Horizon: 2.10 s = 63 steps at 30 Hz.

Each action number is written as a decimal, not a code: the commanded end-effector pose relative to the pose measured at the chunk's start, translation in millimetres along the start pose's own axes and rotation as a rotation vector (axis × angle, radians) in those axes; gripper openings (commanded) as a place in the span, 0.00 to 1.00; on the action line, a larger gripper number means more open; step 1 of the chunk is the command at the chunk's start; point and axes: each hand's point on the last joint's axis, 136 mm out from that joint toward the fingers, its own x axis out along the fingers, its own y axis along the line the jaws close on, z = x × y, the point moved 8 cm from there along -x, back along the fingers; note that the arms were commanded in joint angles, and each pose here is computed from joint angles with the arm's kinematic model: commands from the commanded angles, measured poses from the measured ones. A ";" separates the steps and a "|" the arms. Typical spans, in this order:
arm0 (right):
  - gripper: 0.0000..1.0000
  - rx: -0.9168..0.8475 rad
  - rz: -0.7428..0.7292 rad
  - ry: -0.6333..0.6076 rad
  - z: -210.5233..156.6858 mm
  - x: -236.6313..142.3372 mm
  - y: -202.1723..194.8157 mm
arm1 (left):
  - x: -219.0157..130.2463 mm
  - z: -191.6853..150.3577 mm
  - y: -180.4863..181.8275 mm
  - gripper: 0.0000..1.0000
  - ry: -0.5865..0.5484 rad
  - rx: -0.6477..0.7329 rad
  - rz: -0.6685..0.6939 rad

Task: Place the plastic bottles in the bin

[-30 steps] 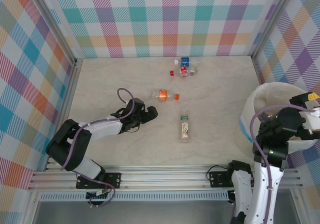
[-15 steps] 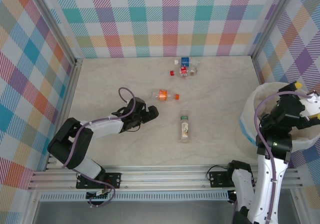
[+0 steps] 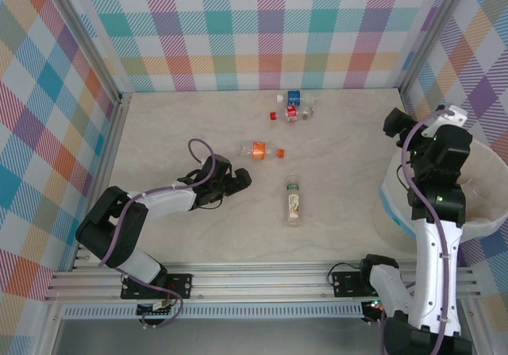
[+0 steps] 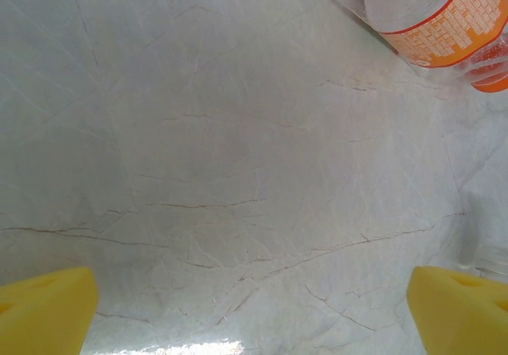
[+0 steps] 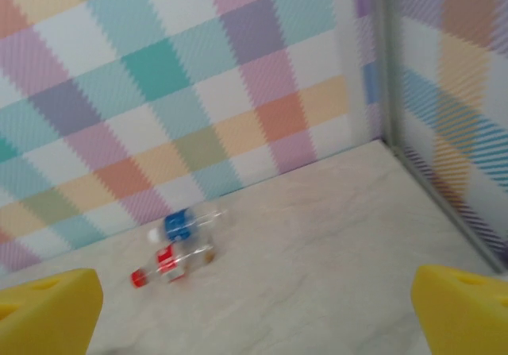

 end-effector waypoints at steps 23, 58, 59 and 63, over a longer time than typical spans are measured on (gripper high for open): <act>1.00 -0.467 0.214 0.617 -190.8 69.8 132.0 | -21.6 2.1 19.3 1.00 -0.089 -0.037 0.065; 0.59 -0.327 -0.093 0.886 -339.3 42.8 125.0 | -29.0 -3.6 29.6 1.00 -0.100 -0.061 0.080; 0.59 -0.325 -0.086 0.874 -337.0 42.0 124.8 | -27.9 -3.6 29.3 1.00 -0.097 -0.062 0.079; 0.57 -0.291 -0.037 0.820 -325.4 39.1 126.6 | -25.8 -2.7 28.2 1.00 -0.098 -0.064 0.078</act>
